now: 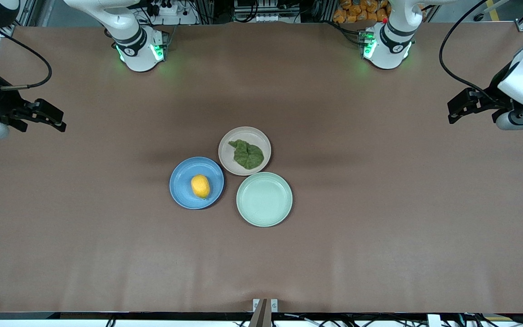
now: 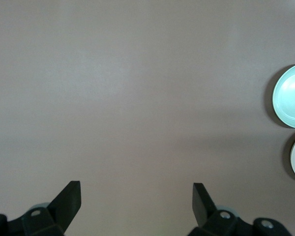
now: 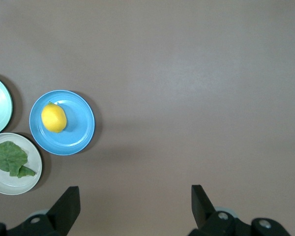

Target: Pick lemon and lettuce from blue and beige plates

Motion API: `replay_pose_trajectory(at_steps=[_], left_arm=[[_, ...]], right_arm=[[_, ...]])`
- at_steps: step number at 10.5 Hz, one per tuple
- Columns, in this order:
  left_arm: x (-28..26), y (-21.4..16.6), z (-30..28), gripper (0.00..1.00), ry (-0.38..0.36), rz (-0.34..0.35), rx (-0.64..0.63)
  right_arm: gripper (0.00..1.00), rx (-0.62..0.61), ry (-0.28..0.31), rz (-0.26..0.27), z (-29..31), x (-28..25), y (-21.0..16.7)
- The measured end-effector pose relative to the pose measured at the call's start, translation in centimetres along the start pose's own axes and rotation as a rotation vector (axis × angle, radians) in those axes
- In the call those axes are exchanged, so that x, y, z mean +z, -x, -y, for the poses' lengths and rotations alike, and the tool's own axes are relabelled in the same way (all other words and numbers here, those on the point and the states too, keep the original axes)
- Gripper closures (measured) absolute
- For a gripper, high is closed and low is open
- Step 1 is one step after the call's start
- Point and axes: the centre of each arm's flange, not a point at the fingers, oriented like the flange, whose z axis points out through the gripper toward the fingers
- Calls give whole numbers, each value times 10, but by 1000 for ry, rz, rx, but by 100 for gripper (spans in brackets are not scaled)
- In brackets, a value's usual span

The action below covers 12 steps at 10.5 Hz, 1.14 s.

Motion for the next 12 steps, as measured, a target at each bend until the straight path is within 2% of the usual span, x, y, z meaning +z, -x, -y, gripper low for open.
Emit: replay_pose_trajectory(at_steps=[4, 7, 9, 12], left_arm=[[2, 0, -1, 0, 10, 5, 1], [31, -4, -12, 0, 33, 68, 13], [53, -8, -45, 0, 36, 102, 68], [76, -9, -128, 0, 102, 87, 73]], right_arm=[[0, 0, 0, 0, 0, 0, 0], [0, 0, 0, 0, 0, 0, 0], [0, 0, 0, 0, 0, 0, 0], [0, 1, -1, 0, -1, 0, 0]])
